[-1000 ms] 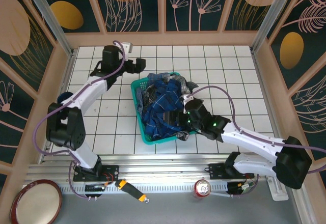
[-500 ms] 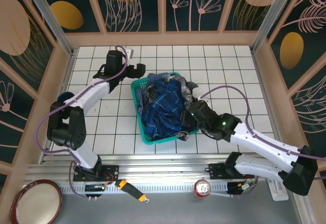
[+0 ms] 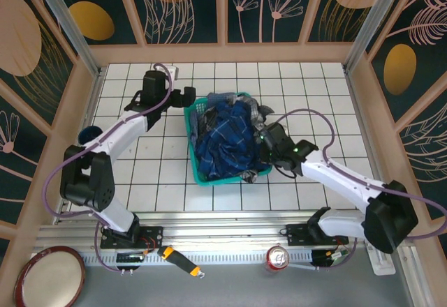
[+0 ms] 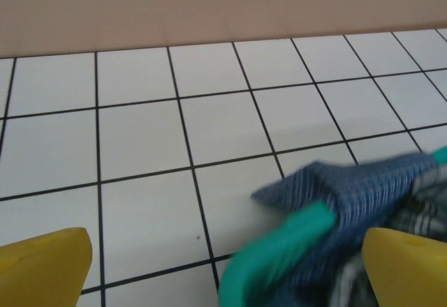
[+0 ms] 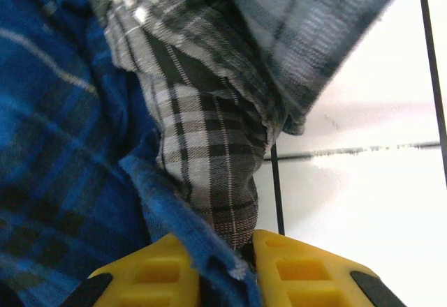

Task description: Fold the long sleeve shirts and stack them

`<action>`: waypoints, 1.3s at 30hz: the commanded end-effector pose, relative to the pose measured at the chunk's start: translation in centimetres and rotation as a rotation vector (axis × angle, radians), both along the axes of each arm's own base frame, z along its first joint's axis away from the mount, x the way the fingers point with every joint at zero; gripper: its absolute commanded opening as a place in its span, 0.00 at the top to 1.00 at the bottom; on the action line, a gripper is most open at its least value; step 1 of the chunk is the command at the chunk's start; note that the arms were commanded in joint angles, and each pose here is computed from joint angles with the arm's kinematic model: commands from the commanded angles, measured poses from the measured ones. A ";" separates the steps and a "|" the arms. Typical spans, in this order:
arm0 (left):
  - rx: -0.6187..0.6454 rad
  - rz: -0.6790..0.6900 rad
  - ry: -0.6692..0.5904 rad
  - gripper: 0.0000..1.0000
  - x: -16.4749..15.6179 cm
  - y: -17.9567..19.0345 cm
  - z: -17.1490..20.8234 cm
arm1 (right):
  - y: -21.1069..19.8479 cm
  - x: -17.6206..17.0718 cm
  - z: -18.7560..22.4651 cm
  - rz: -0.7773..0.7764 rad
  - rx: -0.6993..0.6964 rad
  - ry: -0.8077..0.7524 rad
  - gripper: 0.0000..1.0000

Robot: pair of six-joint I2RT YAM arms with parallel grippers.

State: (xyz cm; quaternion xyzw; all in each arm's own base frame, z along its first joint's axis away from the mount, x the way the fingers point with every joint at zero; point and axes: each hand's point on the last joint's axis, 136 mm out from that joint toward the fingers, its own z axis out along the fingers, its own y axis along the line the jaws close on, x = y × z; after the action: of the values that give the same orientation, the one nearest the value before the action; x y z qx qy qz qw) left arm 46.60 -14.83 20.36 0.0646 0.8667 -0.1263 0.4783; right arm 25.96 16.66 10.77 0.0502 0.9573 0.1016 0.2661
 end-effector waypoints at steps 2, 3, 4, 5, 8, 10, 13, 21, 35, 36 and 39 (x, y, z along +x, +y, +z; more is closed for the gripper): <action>-0.009 0.065 -0.071 0.01 -0.6 1.4 2.6 | -5.7 2.3 -1.0 -0.182 -0.143 -0.004 0.93; -0.008 0.068 -0.076 0.01 -0.7 1.5 2.8 | -7.7 3.0 -0.8 -0.244 -0.155 -0.010 0.94; -0.007 0.074 -0.081 0.01 -0.9 1.7 3.0 | -9.4 3.5 -0.6 -0.293 -0.168 -0.021 0.94; -0.004 0.076 -0.083 0.01 -1.0 1.8 3.1 | -10.9 4.1 -0.4 -0.329 -0.175 -0.033 0.95; 0.004 0.084 -0.091 0.01 -1.3 2.1 3.3 | -15.2 6.1 -0.2 -0.383 -0.203 -0.067 0.95; 0.019 0.089 -0.090 0.01 -1.5 2.4 3.3 | -18.2 7.5 -0.4 -0.383 -0.257 -0.056 0.95; 0.044 0.105 -0.085 0.01 -1.8 2.9 3.4 | -23.8 8.8 -0.8 -0.462 -0.326 -0.010 1.00; 0.064 0.133 -0.083 0.01 -3.1 3.9 3.0 | -27.2 12.6 4.2 -0.538 -0.341 -0.050 0.33; 0.077 0.239 -0.107 0.01 -3.7 5.9 4.7 | -7.9 18.7 6.2 -0.331 -0.220 -0.180 0.21; 0.092 0.258 -0.100 0.01 -3.8 6.3 4.4 | -8.3 19.3 5.7 -0.352 -0.252 -0.168 0.22; 0.106 0.266 -0.098 0.01 -4.4 6.7 4.1 | -7.0 21.1 4.3 -0.301 -0.237 -0.157 0.31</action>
State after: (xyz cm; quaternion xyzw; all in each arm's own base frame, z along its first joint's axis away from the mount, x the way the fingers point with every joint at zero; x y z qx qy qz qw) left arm 43.05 -9.44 24.19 -0.0005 0.8492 -0.0334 0.5270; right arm 45.58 9.48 15.05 0.1482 0.9235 -0.0533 0.3499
